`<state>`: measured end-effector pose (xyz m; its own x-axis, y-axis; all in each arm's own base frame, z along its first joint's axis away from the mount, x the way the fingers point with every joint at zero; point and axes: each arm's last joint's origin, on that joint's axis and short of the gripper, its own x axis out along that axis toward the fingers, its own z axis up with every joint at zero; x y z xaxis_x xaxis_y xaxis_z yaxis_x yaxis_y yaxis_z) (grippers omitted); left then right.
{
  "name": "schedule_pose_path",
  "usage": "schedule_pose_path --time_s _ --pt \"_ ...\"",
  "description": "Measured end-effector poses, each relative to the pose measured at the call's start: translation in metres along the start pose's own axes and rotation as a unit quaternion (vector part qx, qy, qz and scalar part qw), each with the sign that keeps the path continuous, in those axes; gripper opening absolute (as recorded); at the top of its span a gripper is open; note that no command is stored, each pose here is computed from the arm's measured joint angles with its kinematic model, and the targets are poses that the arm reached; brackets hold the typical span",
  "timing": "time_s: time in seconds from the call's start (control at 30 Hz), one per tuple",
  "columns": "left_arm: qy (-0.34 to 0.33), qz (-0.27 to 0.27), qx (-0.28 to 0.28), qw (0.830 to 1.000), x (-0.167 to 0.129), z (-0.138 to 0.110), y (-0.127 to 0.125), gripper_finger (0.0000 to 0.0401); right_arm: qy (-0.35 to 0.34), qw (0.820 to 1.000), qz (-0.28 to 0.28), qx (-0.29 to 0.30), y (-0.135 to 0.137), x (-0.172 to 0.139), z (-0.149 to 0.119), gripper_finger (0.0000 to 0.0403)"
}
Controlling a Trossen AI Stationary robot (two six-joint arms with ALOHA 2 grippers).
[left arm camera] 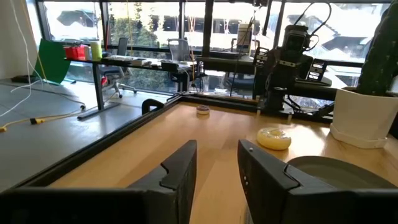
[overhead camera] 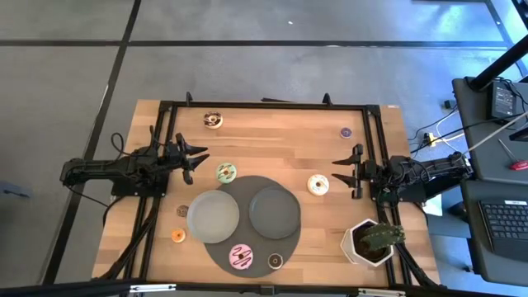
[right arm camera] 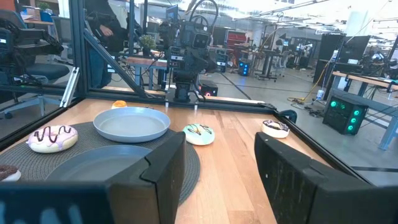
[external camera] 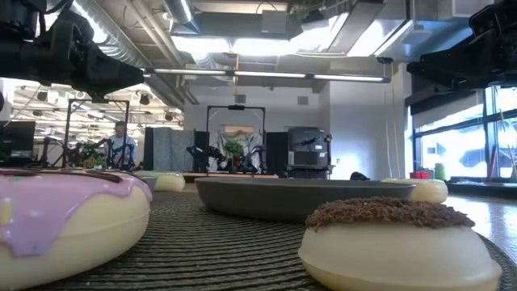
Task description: Pick & Place donuts
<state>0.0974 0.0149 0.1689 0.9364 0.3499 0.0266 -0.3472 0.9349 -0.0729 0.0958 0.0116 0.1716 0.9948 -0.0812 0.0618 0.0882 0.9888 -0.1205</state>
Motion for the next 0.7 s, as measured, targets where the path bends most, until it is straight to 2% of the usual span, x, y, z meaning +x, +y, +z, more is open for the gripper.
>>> schedule_pose_path --time_s 0.37,0.53,0.6,0.7 --pt "0.0 0.0 0.0 1.0 0.0 0.0 0.0 0.0114 0.0 1.0 0.0 -0.001 0.0 0.0 0.0 0.0193" --pt "0.0 0.0 0.0 1.0 0.0 0.0 0.0 0.0112 -0.001 1.0 -0.003 -0.024 -0.0003 0.0 0.0003 0.0193" --pt "0.0 0.0 0.0 1.0 0.0 0.0001 0.0 0.0113 0.0 1.0 -0.003 -0.005 -0.0002 0.0 0.0002 0.0193" --pt "0.0 0.0 0.0 1.0 0.0 -0.0001 0.0 0.0115 -0.001 0.998 -0.003 0.055 -0.0002 0.0 0.0002 0.0193"
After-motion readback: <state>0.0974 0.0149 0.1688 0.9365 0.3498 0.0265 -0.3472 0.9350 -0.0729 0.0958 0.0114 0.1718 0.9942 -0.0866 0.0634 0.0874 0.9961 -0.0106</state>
